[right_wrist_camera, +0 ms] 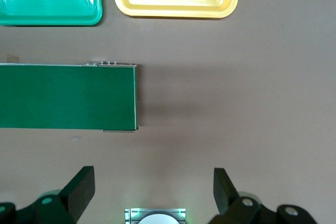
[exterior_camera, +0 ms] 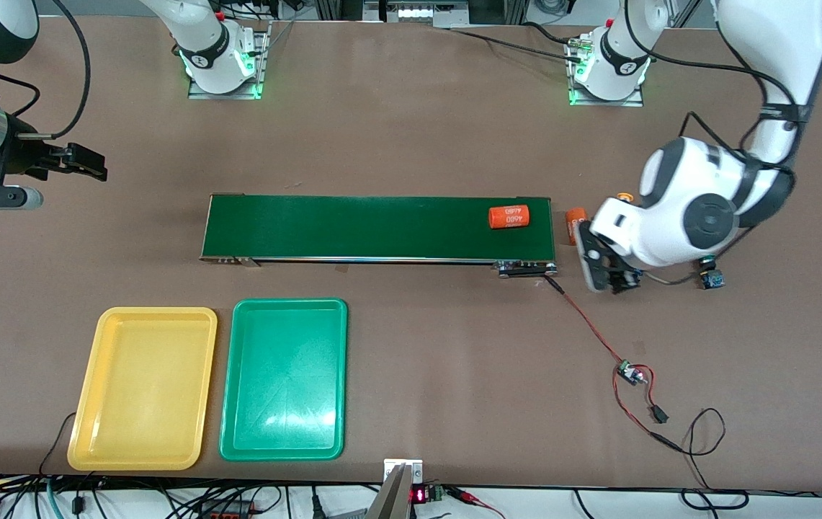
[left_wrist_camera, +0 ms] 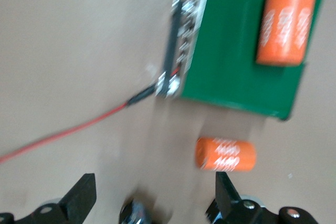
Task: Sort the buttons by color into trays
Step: 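Move the left gripper over the green-based push button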
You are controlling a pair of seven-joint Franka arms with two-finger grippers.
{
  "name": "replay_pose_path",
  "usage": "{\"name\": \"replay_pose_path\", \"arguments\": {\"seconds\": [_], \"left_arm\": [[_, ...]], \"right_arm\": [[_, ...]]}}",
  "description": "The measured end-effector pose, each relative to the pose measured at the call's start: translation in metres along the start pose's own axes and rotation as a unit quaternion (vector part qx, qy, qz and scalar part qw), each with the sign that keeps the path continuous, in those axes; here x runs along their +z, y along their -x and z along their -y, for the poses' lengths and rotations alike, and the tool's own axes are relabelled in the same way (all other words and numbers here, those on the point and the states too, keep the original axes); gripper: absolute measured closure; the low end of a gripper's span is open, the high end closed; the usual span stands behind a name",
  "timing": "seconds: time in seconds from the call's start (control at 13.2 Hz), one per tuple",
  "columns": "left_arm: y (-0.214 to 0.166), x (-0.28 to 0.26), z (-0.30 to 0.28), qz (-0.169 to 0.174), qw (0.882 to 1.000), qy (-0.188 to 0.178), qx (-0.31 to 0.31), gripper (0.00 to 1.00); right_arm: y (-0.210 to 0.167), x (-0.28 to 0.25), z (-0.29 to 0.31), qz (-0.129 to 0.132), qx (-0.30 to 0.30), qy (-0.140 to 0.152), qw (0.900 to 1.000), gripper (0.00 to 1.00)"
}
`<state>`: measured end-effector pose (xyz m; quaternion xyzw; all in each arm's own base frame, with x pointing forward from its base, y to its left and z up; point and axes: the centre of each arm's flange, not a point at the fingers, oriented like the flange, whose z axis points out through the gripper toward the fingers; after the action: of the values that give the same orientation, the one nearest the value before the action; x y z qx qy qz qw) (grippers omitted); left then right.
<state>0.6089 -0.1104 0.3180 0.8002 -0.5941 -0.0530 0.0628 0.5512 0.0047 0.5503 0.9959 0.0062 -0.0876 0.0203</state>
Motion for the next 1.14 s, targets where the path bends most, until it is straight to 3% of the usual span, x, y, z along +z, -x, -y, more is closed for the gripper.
{"name": "replay_pose_path", "arguments": {"seconds": [0.23, 0.38, 0.53, 0.76, 0.99, 1.14], "left_arm": [[0.055, 0.000, 0.034, -0.012, 0.998, -0.031, -0.058, 0.00], [0.091, 0.013, 0.045, -0.040, 0.990, -0.008, -0.132, 0.00], [0.107, 0.026, 0.046, -0.045, 0.974, 0.013, -0.220, 0.00], [0.104, 0.040, 0.039, -0.035, 0.938, 0.031, -0.343, 0.00], [0.100, 0.063, 0.024, -0.015, 0.912, 0.053, -0.406, 0.00], [0.101, 0.075, 0.017, -0.006, 0.906, 0.062, -0.419, 0.00]], "right_arm": [[0.000, 0.000, 0.000, 0.000, 0.000, 0.000, 1.000, 0.00], [0.000, 0.000, 0.000, 0.000, 0.000, 0.000, 1.000, 0.00], [0.000, 0.000, 0.000, 0.000, 0.000, 0.000, 1.000, 0.00], [0.000, 0.000, 0.000, 0.000, 0.000, 0.000, 1.000, 0.00], [0.000, 0.000, 0.000, 0.000, 0.000, 0.000, 1.000, 0.00], [0.000, 0.000, 0.000, 0.000, 0.000, 0.000, 1.000, 0.00]]}}
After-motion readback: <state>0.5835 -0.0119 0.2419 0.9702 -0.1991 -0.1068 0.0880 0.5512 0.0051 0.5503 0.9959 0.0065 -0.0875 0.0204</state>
